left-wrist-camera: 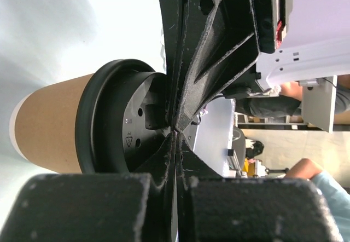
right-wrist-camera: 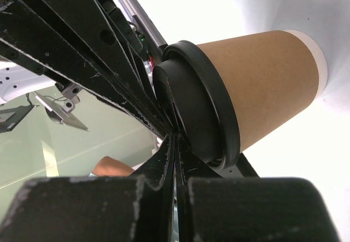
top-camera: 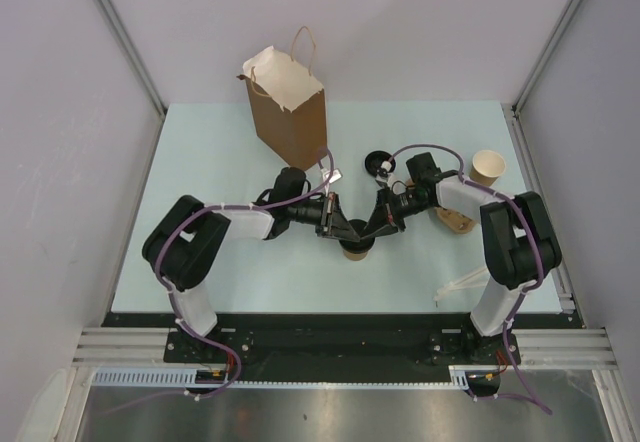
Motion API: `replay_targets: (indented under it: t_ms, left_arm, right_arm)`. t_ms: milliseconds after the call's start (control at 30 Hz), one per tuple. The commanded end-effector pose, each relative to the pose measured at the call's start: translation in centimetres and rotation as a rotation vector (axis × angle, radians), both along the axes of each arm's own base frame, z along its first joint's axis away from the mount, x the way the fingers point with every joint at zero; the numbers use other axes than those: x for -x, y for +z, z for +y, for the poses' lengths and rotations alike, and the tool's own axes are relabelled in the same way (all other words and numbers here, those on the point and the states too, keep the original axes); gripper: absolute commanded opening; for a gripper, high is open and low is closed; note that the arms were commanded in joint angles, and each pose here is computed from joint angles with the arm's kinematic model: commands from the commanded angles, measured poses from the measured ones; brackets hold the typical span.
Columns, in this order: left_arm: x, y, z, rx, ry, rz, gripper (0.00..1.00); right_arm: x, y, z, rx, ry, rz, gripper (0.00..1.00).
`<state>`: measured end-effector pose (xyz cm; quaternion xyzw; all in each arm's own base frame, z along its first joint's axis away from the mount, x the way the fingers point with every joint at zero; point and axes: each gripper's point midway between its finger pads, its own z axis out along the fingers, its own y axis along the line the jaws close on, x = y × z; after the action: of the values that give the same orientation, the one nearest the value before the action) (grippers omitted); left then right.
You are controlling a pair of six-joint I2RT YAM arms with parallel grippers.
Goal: Pack the takeout coffee
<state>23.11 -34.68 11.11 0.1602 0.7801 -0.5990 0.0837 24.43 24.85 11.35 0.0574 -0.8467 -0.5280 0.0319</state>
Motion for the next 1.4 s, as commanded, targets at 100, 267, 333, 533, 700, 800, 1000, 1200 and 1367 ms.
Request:
replay_targets:
  t_ms: [100, 267, 333, 533, 700, 800, 1000, 1200, 1367]
  left_arm:
    - [1.1, -8.5, 2.6, -0.207, 0.074, 0.141, 0.00]
    - [0.7, -9.8, 3.3, -0.238, 0.095, 0.166, 0.00]
    - [0.4, -9.6, 3.4, -0.235, 0.100, 0.161, 0.00]
    - [0.6, -4.3, 1.0, -0.069, 0.027, 0.080, 0.00]
    - [1.3, 1.2, 0.1, 0.034, -0.018, -0.051, 0.00]
    - [1.6, 2.9, 0.3, 0.058, -0.016, -0.080, 0.00]
    - [2.0, 4.3, 0.7, 0.073, -0.006, -0.118, 0.00]
    - [1.1, 4.0, 0.2, 0.072, 0.010, -0.105, 0.00]
    - [0.3, 2.6, -0.2, 0.040, 0.030, -0.092, 0.00]
  right_arm:
    - [-0.3, -6.2, -2.4, 0.239, -0.052, 0.034, 0.00]
    - [-0.3, -7.1, -2.7, 0.258, -0.054, 0.052, 0.00]
    - [-0.4, -7.0, -2.6, 0.247, -0.057, 0.055, 0.00]
    - [0.7, -3.4, 0.1, 0.107, 0.023, -0.015, 0.00]
    - [0.5, 1.0, 1.4, -0.007, 0.022, -0.086, 0.00]
    - [0.3, 3.7, 1.5, -0.074, 0.013, -0.115, 0.00]
    - [-0.6, 6.8, 1.3, -0.145, -0.013, -0.181, 0.00]
    - [-2.4, 5.3, 1.7, -0.129, -0.051, -0.173, 0.00]
    - [-3.8, 3.2, 1.7, -0.087, -0.081, -0.152, 0.00]
